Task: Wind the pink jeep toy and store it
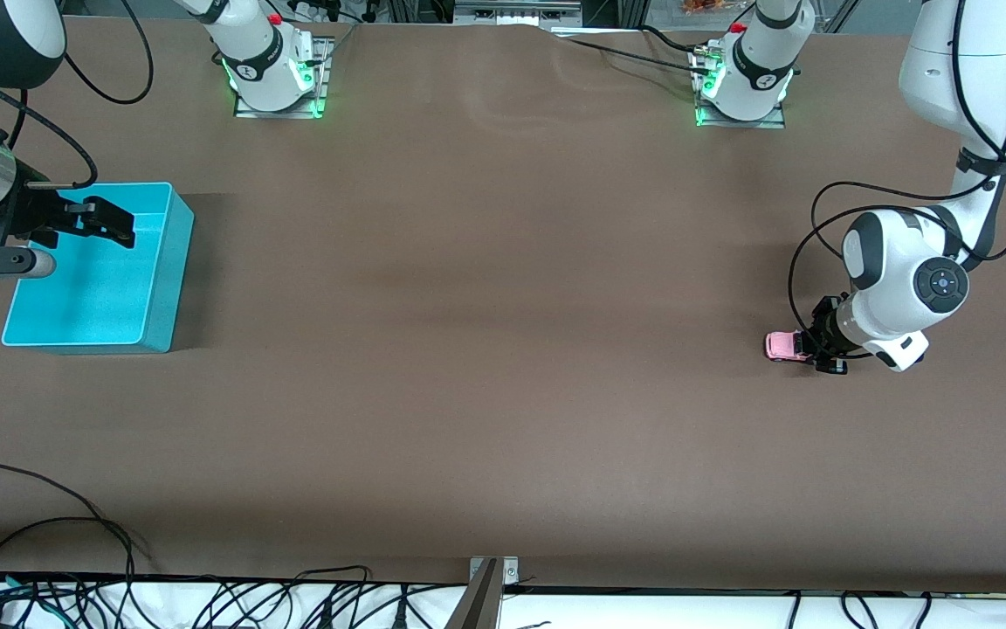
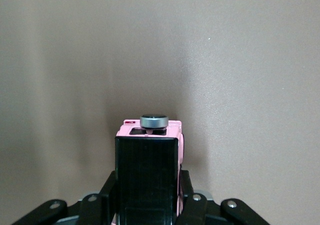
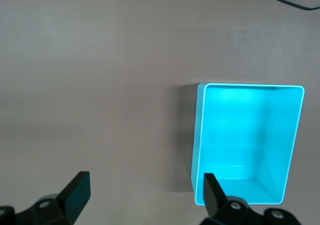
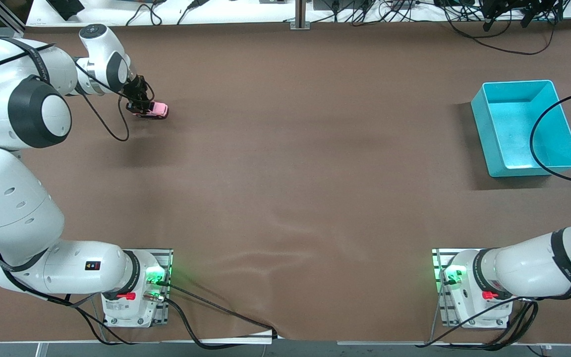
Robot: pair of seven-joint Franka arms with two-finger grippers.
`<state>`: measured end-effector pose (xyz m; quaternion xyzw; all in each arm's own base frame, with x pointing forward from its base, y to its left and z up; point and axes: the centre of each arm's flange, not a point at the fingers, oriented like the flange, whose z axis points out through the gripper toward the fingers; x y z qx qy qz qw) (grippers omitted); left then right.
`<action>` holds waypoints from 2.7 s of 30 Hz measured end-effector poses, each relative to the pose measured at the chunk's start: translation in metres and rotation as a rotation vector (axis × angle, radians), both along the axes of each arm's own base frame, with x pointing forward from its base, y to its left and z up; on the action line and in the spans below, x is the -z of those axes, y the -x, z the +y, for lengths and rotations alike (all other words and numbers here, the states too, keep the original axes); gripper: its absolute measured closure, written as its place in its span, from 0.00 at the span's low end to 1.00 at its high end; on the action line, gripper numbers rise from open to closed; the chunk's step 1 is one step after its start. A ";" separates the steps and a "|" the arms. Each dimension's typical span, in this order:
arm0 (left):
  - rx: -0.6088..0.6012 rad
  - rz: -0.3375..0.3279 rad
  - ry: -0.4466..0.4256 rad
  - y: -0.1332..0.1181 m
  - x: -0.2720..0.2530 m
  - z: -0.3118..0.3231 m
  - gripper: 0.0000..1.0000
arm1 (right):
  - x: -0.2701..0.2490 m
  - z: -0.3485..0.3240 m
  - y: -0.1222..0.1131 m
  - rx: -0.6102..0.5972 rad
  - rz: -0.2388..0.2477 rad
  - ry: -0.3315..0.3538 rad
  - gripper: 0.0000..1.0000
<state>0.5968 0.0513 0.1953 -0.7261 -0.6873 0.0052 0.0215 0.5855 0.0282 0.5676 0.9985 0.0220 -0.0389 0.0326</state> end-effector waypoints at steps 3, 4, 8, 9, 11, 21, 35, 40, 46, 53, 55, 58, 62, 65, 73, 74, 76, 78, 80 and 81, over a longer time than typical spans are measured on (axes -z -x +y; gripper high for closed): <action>0.006 -0.001 0.000 0.000 0.000 0.004 0.49 | 0.000 0.000 0.000 0.000 0.000 0.000 0.00; 0.007 -0.002 0.000 0.000 0.000 0.006 0.49 | 0.000 0.000 0.000 0.000 0.000 0.000 0.00; 0.006 -0.004 0.000 0.001 0.000 0.012 0.49 | 0.000 0.000 0.000 0.000 0.000 0.000 0.00; 0.006 -0.004 0.000 0.001 0.000 0.014 0.49 | 0.000 0.000 0.000 0.000 0.000 0.000 0.00; 0.006 -0.005 0.000 0.001 0.000 0.016 0.49 | 0.000 0.000 0.000 0.000 0.000 0.000 0.00; 0.002 0.014 0.000 0.004 0.010 0.021 0.38 | 0.000 0.000 0.000 0.000 0.000 0.000 0.00; -0.008 0.021 0.001 -0.022 -0.024 0.030 0.00 | 0.000 0.000 0.000 0.000 0.000 0.000 0.00; -0.005 0.009 0.001 -0.034 -0.060 0.029 0.00 | 0.000 0.000 0.000 0.000 0.000 0.000 0.00; 0.074 -0.046 -0.044 -0.043 -0.107 0.025 0.00 | 0.000 0.000 0.000 0.000 0.000 0.000 0.00; 0.273 -0.086 -0.060 -0.043 -0.153 0.024 0.00 | 0.000 0.000 0.000 0.000 0.000 0.000 0.00; 0.366 -0.084 -0.062 -0.041 -0.167 0.024 0.00 | 0.000 0.000 0.000 0.000 0.000 0.000 0.00; 0.499 -0.066 -0.061 -0.039 -0.188 0.028 0.00 | 0.000 0.000 0.000 0.000 0.000 0.000 0.00; 0.684 -0.040 -0.057 -0.042 -0.223 0.033 0.00 | 0.000 0.000 0.000 0.000 0.000 0.000 0.00; 0.824 -0.030 -0.058 -0.044 -0.248 0.034 0.00 | 0.000 0.000 0.000 0.000 0.000 0.000 0.00; 1.111 -0.014 -0.048 -0.049 -0.285 0.031 0.00 | 0.000 0.000 0.000 0.000 -0.001 0.000 0.00; 1.137 -0.021 -0.039 -0.050 -0.292 0.030 0.00 | 0.000 0.000 0.000 0.000 -0.001 0.000 0.00; 1.173 -0.039 -0.020 -0.051 -0.305 0.028 0.00 | 0.000 0.000 0.000 0.000 -0.001 0.000 0.00; 1.204 -0.053 -0.003 -0.051 -0.318 0.026 0.00 | 0.000 0.000 0.000 0.000 -0.001 0.000 0.00; 1.233 -0.062 0.004 -0.052 -0.329 0.024 0.00 | 0.000 0.000 0.000 0.000 -0.001 0.000 0.00; 1.249 -0.066 0.004 -0.052 -0.334 0.024 0.00 | 0.000 0.000 0.000 0.000 -0.001 0.000 0.00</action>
